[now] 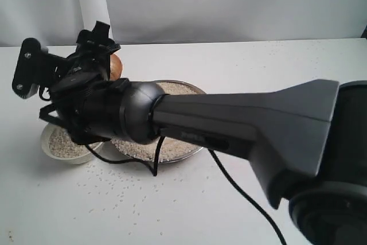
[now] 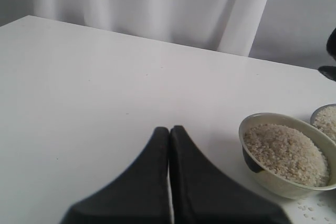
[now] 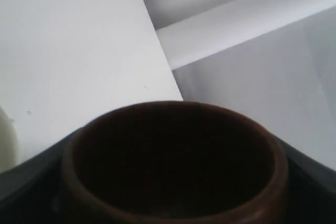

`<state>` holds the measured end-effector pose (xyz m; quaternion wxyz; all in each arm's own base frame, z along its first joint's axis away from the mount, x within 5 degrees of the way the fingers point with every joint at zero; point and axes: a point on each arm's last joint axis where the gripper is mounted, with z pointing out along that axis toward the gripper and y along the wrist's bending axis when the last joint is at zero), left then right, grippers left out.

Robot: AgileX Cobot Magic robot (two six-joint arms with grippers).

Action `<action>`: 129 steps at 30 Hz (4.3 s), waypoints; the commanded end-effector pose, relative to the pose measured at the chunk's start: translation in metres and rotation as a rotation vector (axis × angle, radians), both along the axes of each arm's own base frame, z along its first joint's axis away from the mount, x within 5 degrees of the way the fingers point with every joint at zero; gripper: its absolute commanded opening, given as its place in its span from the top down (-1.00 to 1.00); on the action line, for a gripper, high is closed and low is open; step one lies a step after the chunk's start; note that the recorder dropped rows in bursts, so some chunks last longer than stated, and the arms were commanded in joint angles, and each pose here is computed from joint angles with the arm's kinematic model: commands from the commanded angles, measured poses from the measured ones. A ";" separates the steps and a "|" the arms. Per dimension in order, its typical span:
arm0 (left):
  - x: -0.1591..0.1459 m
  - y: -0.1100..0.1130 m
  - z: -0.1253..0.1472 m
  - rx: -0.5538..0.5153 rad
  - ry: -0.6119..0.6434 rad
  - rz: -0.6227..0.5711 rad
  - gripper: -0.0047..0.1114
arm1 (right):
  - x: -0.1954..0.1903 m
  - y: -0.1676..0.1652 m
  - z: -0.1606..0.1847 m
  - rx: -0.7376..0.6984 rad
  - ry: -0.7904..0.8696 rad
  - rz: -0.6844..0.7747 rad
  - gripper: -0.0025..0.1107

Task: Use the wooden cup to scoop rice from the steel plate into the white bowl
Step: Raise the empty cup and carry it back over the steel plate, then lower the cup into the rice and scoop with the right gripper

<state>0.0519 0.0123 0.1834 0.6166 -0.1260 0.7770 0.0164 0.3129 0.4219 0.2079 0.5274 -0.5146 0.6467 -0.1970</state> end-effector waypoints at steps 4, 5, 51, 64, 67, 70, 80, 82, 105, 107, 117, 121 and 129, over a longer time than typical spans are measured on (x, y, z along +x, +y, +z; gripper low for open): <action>0.001 0.000 0.000 -0.007 0.001 -0.002 0.92 | 0.024 -0.060 0.053 0.056 -0.024 -0.109 0.96; 0.001 0.000 0.000 -0.007 0.001 -0.002 0.92 | 0.027 -0.068 0.053 0.047 -0.020 -0.114 0.96; 0.001 0.000 0.000 -0.007 0.001 -0.002 0.92 | 0.075 -0.109 -0.086 -0.946 0.019 0.257 0.96; 0.001 0.000 0.000 -0.007 0.001 -0.002 0.92 | 0.072 -0.104 -0.105 -0.981 0.030 0.368 0.96; 0.001 0.000 0.000 -0.007 0.001 -0.002 0.92 | 0.071 -0.103 -0.106 -0.945 0.053 0.369 0.96; 0.001 0.000 0.000 -0.007 0.001 -0.002 0.92 | 0.070 -0.101 -0.107 -0.924 0.058 0.381 0.96; 0.001 0.000 0.000 -0.007 0.001 -0.002 0.92 | 0.064 -0.093 -0.096 -0.751 0.102 0.401 0.96; 0.001 0.000 0.000 -0.007 0.001 -0.002 0.92 | 0.064 -0.092 -0.092 -0.729 0.105 0.397 0.96; 0.001 0.000 0.000 -0.007 0.001 -0.002 0.92 | 0.052 -0.083 -0.079 -0.491 0.225 0.383 0.96; 0.001 0.000 0.000 -0.007 0.001 -0.002 0.92 | 0.051 -0.083 -0.077 -0.463 0.243 0.375 0.96; 0.001 0.000 0.000 -0.007 0.001 -0.002 0.92 | 0.049 -0.085 -0.076 -0.435 0.291 0.343 0.96; 0.001 0.000 0.000 -0.007 0.001 -0.002 0.92 | 0.048 -0.084 -0.077 -0.402 0.317 0.329 0.96; 0.001 0.000 0.000 -0.007 0.001 -0.002 0.92 | 0.046 -0.084 -0.079 -0.312 0.384 0.291 0.96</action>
